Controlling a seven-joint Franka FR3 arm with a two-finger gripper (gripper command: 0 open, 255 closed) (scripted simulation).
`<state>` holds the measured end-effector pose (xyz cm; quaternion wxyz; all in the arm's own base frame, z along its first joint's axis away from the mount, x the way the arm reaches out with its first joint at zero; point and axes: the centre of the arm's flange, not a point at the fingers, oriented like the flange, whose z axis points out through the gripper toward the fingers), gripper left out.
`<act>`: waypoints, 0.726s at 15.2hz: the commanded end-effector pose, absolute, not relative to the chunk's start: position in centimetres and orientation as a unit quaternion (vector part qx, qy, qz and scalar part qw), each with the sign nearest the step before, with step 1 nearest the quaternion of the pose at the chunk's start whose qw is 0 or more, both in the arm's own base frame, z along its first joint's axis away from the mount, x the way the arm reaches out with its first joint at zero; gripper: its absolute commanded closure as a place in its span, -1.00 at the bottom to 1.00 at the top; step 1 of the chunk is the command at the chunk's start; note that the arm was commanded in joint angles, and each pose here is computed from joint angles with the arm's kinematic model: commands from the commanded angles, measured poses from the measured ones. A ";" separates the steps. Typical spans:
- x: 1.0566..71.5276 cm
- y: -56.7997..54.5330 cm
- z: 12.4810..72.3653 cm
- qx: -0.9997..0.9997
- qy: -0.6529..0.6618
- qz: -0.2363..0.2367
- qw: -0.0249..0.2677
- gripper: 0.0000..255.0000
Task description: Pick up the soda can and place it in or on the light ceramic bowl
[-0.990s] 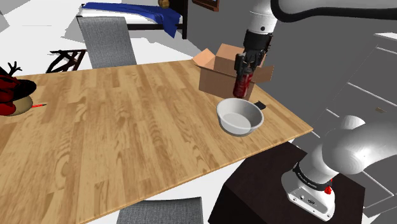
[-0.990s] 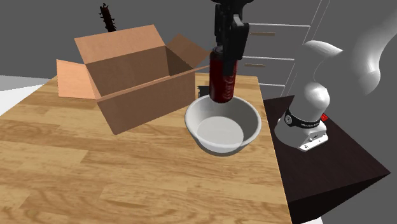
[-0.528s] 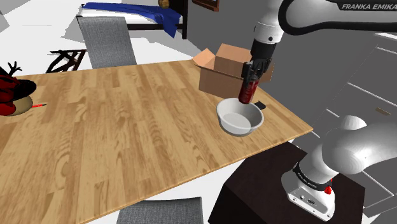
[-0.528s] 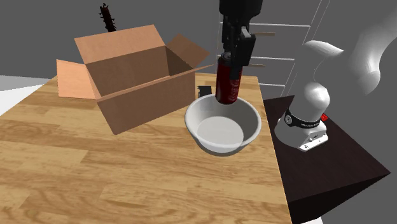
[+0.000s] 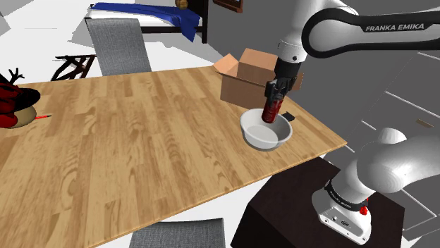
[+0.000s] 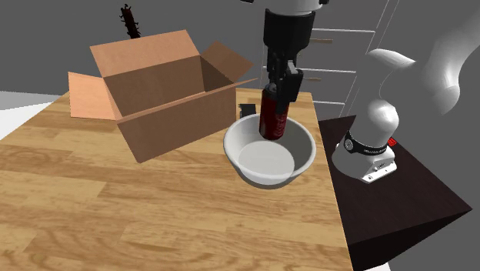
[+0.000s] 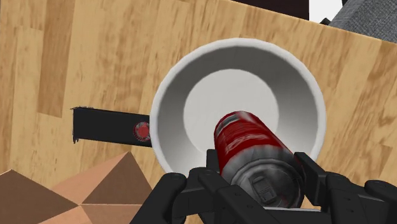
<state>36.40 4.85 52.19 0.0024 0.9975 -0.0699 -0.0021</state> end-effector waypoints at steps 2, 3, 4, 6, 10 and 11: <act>36.4 4.9 50.6 0.998 -0.070 -0.002 0.002 1.00; 36.4 4.9 50.1 0.998 -0.070 -0.002 0.002 1.00; 36.4 4.9 49.6 0.998 -0.070 -0.002 0.002 1.00; 36.4 4.9 49.3 0.998 -0.070 -0.002 0.002 1.00; 36.4 4.9 49.3 0.998 -0.070 -0.002 0.002 1.00; 36.4 4.9 49.3 0.998 -0.070 -0.002 0.002 1.00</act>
